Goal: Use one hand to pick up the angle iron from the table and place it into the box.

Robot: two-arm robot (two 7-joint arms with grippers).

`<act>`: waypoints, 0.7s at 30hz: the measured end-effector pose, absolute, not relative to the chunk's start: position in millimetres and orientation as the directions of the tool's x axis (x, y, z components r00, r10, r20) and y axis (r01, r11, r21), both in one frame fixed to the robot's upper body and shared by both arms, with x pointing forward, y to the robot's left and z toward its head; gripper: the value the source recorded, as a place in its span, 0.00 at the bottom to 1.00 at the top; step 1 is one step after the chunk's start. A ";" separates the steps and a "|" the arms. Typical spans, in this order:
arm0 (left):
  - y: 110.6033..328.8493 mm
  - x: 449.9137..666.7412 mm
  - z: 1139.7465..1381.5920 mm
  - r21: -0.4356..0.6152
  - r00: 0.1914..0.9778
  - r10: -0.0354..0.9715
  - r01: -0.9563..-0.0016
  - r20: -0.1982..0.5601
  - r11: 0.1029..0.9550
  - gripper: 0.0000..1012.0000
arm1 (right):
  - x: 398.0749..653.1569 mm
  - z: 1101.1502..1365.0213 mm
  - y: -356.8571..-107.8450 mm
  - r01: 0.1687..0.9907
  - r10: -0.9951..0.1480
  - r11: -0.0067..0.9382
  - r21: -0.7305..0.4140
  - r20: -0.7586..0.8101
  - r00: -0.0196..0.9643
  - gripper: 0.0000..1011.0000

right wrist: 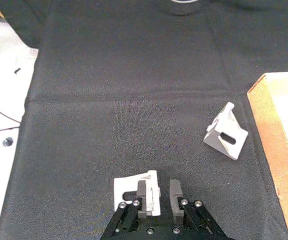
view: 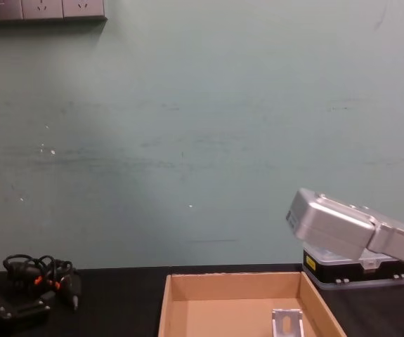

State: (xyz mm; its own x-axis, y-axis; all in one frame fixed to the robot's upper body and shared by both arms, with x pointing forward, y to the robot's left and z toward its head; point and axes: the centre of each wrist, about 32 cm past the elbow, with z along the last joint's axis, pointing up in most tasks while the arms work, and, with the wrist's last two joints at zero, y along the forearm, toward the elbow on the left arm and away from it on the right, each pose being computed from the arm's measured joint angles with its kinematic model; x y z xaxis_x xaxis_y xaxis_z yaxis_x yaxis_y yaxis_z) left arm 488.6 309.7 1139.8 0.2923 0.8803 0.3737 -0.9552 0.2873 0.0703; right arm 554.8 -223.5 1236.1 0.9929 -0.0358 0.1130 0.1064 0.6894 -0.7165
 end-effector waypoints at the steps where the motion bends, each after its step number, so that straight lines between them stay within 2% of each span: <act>1: 309.7 488.6 1139.8 0.070 0.292 0.880 -0.955 0.374 0.287 0.99 | 554.7 1235.7 -223.8 0.107 -0.036 0.690 -0.716 0.113 0.993 0.28; 7: 309.7 488.6 1139.8 0.070 0.292 0.880 -0.955 0.374 0.287 0.99 | 554.9 1235.5 -225.4 0.111 -0.039 0.689 -0.717 0.116 0.993 0.13; 8: 309.7 488.6 1139.8 0.070 0.292 0.880 -0.955 0.374 0.287 0.99 | 555.0 1235.8 -225.7 0.113 -0.041 0.689 -0.716 0.117 0.992 0.08; 16: 309.7 488.6 1139.8 0.070 0.292 0.880 -0.955 0.374 0.287 0.99 | 553.2 1237.0 -228.5 0.142 -0.068 0.699 -0.701 0.132 0.989 0.07; 21: 309.6 488.6 1139.8 0.070 0.292 0.880 -0.955 0.374 0.287 0.99 | 548.8 1244.6 -231.6 0.215 -0.139 0.740 -0.638 0.167 0.976 0.07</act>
State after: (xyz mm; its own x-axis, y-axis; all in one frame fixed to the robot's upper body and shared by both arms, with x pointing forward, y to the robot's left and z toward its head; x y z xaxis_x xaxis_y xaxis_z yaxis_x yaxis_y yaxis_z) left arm 488.6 309.6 1139.8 0.2923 0.8803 0.3737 -0.9552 0.2874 0.0703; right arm 548.8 -231.6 1244.6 0.9761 -0.1395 0.1666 0.2145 0.7398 -0.6377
